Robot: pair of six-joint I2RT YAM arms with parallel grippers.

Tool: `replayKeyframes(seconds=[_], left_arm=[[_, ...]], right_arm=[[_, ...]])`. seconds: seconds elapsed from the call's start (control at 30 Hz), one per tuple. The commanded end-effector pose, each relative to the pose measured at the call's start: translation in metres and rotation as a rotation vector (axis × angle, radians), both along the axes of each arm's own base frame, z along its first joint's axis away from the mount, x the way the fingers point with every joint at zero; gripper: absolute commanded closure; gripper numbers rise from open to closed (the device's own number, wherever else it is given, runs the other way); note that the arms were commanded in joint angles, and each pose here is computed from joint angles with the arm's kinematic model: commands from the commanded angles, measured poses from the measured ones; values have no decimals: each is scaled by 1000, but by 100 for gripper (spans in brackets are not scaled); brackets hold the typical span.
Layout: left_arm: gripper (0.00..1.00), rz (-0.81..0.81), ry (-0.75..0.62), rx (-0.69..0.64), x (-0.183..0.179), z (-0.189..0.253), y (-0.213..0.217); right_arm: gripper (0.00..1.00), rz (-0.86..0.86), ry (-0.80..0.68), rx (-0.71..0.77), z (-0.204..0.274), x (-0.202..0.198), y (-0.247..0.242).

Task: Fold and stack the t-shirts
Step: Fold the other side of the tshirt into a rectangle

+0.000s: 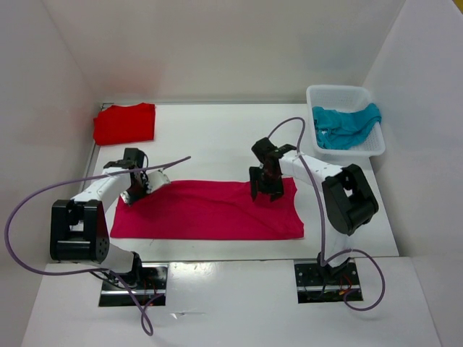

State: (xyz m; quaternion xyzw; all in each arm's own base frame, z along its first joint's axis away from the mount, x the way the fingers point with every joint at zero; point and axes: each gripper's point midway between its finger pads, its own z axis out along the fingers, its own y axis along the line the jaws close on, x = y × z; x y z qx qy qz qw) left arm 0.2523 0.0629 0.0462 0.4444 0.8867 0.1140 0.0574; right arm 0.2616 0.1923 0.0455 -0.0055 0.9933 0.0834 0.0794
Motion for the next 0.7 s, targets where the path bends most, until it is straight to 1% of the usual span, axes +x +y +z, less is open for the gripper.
replayKeyframes(seconds=[0.0, 0.13, 0.23, 0.37, 0.4, 0.43, 0.47, 0.57, 0.6, 0.67], left_arm=[[95, 27, -64, 9, 13, 14, 3], [100, 33, -95, -3, 20, 22, 1], [100, 33, -95, -3, 20, 22, 1], [100, 36, -95, 8, 20, 22, 3], [100, 36, -95, 8, 20, 22, 3], [100, 36, -95, 8, 20, 22, 3], [100, 36, -95, 8, 20, 22, 3], [100, 42, -104, 30, 21, 24, 7], [100, 42, -104, 30, 21, 24, 7], [100, 45, -124, 42, 26, 26, 9]], right_arm=[[29, 53, -48, 23, 0, 13, 16], [29, 75, -5, 6, -16, 5, 16], [30, 86, 10, -3, -24, -2, 16], [38, 86, 20, -9, -26, -5, 14], [45, 86, 20, -9, -26, -5, 14], [50, 86, 28, -13, -29, -5, 14], [58, 86, 28, -13, -29, -5, 14], [71, 97, 40, -11, -29, -10, 16], [81, 97, 32, -6, -26, -10, 17], [90, 97, 32, -6, -23, -11, 16]])
